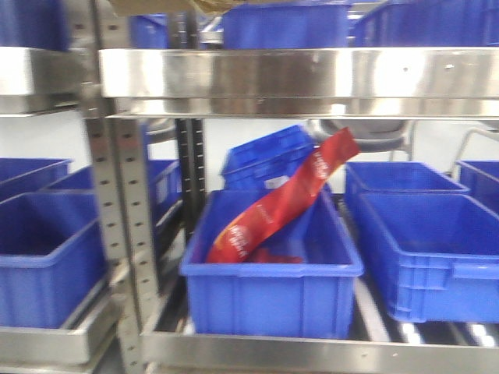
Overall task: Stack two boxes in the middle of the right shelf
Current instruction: 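Drive up to the middle shelf with the boxes held high, then lower the boxes onto the middle shelf with both grippers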
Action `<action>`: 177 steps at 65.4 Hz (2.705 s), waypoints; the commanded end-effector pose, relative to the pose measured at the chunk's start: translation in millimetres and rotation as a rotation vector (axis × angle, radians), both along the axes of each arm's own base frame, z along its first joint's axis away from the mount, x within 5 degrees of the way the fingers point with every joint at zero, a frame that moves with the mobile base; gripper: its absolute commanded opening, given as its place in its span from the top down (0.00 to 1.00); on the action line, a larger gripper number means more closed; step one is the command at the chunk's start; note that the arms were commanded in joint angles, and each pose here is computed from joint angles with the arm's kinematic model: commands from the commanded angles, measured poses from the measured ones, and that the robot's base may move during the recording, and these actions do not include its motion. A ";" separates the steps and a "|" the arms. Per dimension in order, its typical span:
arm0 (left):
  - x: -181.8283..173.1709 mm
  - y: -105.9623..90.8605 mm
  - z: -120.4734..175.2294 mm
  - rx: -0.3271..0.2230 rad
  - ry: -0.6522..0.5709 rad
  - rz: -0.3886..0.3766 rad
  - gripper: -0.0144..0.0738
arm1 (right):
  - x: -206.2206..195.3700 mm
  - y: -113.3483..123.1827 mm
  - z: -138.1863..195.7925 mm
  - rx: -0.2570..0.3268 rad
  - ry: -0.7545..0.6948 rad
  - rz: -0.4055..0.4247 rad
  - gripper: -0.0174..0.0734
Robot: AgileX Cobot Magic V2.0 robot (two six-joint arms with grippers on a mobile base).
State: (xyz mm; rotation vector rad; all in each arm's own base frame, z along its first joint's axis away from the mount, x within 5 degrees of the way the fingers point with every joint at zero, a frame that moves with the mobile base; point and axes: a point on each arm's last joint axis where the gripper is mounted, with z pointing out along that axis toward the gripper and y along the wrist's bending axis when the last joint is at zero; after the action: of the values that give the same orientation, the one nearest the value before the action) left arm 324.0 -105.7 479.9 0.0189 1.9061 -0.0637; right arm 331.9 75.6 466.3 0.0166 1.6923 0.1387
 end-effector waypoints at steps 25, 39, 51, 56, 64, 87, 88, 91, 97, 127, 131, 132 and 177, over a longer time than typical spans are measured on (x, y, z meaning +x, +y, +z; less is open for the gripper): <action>-6.5 0.7 11.6 -0.025 -0.053 -0.018 0.96 | -4.8 3.8 16.3 0.020 -0.117 0.056 0.99; -6.5 0.7 11.6 -0.025 -0.053 -0.018 0.96 | -4.8 3.8 16.3 0.020 -0.117 0.056 0.99; -5.9 0.3 11.1 -0.025 -0.053 -0.020 0.96 | -4.8 3.8 16.3 0.020 -0.117 0.056 0.99; -5.9 0.3 11.1 -0.025 -0.053 -0.020 0.96 | -4.8 3.8 16.3 0.020 -0.117 0.056 0.99; -5.9 0.3 11.1 -0.025 -0.053 -0.020 0.96 | -4.8 3.8 16.3 0.020 -0.117 0.056 0.99; -5.9 0.3 11.1 -0.025 -0.053 -0.020 0.96 | -4.8 3.8 16.3 0.020 -0.117 0.056 0.99; -5.9 0.3 11.1 -0.025 -0.053 -0.020 0.96 | -4.8 3.8 16.3 0.020 -0.117 0.056 0.99; -5.9 0.3 11.1 -0.025 -0.053 -0.020 0.96 | -4.8 3.8 16.3 0.020 -0.117 0.056 0.99; -5.9 0.3 11.1 -0.025 -0.053 -0.020 0.96 | -4.8 3.8 16.3 0.020 -0.117 0.056 0.99; -5.9 0.3 11.1 -0.025 -0.053 -0.020 0.96 | -8.4 5.4 -8.6 -0.015 0.141 -0.052 0.99; -6.0 0.4 10.9 -0.025 -0.050 -0.018 0.96 | -10.9 4.6 -16.4 -0.031 0.225 -0.092 0.99; -6.1 0.6 10.4 -0.024 -0.045 -0.016 0.96 | -11.5 4.3 -17.6 -0.034 0.239 -0.099 0.99; 10.9 -5.9 -21.9 -0.013 0.136 0.020 0.55 | -5.4 11.4 -36.1 0.029 0.363 -0.097 0.64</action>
State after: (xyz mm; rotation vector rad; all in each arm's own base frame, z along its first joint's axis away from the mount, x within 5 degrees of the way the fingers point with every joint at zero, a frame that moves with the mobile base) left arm 332.2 -109.8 454.7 -0.0257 2.0761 -0.0587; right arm 324.3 89.4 427.5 0.1528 2.0641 0.1045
